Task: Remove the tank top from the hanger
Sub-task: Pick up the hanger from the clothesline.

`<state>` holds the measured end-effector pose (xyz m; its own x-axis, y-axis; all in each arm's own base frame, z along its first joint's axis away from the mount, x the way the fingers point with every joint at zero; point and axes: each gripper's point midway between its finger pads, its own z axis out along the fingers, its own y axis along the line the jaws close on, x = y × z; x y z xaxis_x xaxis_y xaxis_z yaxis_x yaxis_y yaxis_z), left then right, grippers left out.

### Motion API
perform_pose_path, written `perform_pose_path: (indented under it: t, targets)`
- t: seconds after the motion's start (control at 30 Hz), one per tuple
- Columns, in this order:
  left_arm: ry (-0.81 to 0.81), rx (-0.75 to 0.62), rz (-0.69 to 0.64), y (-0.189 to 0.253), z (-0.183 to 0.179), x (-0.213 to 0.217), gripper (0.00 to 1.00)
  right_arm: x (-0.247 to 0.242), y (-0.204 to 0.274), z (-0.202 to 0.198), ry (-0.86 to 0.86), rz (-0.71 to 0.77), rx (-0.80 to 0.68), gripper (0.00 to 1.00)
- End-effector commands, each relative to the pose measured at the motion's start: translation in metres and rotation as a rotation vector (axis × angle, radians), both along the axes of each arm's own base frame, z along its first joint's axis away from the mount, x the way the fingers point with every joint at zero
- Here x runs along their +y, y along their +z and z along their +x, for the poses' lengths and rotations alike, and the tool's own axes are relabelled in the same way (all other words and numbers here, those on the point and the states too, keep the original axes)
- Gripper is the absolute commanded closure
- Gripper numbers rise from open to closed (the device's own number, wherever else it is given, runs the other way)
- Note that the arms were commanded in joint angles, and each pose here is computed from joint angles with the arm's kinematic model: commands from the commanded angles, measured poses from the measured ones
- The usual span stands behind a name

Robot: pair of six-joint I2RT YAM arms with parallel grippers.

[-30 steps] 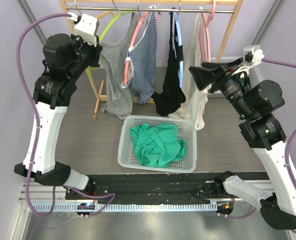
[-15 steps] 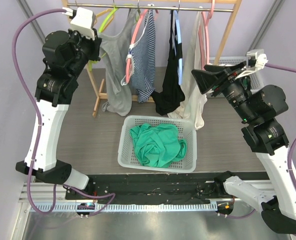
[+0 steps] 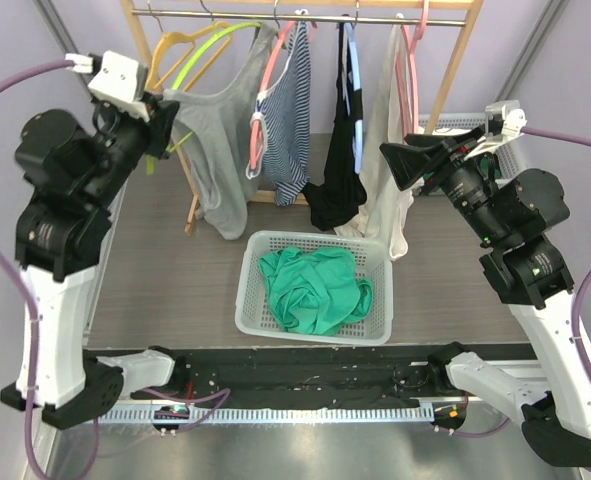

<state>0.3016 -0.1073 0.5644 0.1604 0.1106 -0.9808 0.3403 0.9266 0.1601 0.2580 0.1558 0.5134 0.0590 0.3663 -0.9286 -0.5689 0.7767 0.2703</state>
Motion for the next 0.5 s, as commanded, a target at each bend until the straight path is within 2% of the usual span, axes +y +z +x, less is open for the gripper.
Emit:
perform_pose_path:
  t: [0.0,0.13,0.37,0.47]
  targets:
    - [-0.093,-0.084,0.031,0.018,-0.038,-0.003,1.00,-0.007,0.022,-0.012,-0.010,0.025,-0.056,0.34]
    - [-0.081,-0.122,0.036,0.028,-0.060,0.008,1.00,-0.007,0.027,-0.015,-0.003,0.028,-0.061,0.34]
    - [-0.050,-0.388,-0.140,0.128,-0.119,0.035,1.00,-0.006,0.034,-0.017,0.008,0.033,-0.071,0.34]
    - [-0.070,-0.515,-0.223,0.171,-0.156,0.045,1.00,-0.005,0.036,-0.014,0.005,0.028,-0.069,0.34]
